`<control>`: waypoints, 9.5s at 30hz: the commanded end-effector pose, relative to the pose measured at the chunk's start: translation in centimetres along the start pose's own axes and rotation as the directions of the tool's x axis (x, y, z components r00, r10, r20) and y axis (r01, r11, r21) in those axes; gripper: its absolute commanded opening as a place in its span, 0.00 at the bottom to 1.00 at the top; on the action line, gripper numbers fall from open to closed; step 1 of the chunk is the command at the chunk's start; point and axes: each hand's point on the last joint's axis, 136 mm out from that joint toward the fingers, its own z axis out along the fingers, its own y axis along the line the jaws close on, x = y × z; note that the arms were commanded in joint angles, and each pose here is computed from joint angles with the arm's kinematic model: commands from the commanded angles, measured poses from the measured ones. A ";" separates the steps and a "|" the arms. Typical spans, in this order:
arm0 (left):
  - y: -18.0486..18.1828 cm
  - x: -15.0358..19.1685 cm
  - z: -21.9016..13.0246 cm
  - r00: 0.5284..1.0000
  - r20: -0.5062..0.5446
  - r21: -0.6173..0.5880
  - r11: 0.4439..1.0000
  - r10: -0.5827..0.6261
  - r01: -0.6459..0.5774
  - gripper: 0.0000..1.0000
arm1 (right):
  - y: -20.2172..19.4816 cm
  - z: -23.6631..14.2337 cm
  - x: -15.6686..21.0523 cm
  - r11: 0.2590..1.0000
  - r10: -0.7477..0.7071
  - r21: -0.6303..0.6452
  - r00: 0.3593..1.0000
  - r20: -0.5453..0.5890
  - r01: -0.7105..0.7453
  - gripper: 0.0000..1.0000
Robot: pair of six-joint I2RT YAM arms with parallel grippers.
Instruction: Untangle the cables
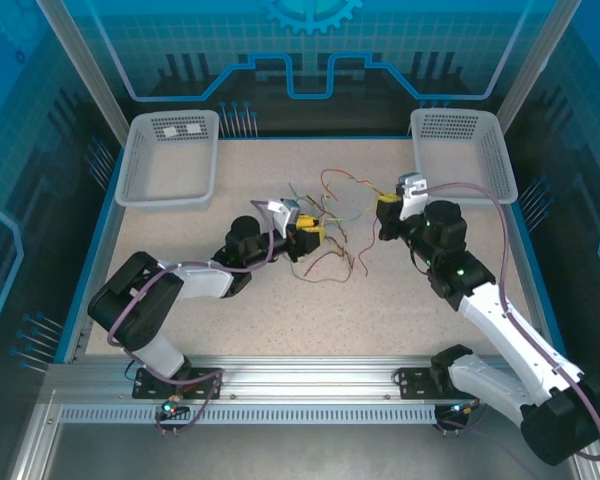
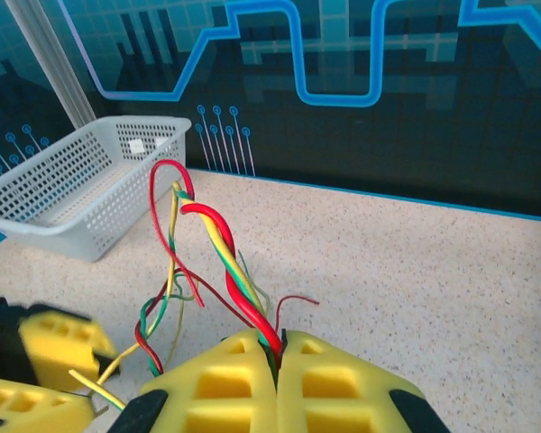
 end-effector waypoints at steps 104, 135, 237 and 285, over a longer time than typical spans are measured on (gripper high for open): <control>9.0 -5.1 -5.3 0.870 -0.197 -0.629 0.622 0.451 -0.466 0.00 | -8.4 -1.4 -1.3 0.944 0.099 0.298 0.985 0.143 -0.138 0.00; -7.3 -14.0 -9.6 0.934 0.160 -0.060 0.948 0.319 -0.313 0.83 | 3.7 -2.1 -0.9 0.950 -0.248 -0.133 0.941 0.229 0.283 0.00; -8.7 -8.3 -2.4 0.935 -0.062 0.132 0.932 0.348 -0.338 0.00 | 12.9 -1.1 -4.7 0.646 -0.597 -0.377 0.747 0.293 0.664 0.38; -8.5 -9.4 -3.9 0.918 0.042 0.066 0.916 0.394 -0.396 0.00 | 9.1 -5.1 -8.3 0.729 -0.203 -0.612 0.951 0.234 0.307 0.95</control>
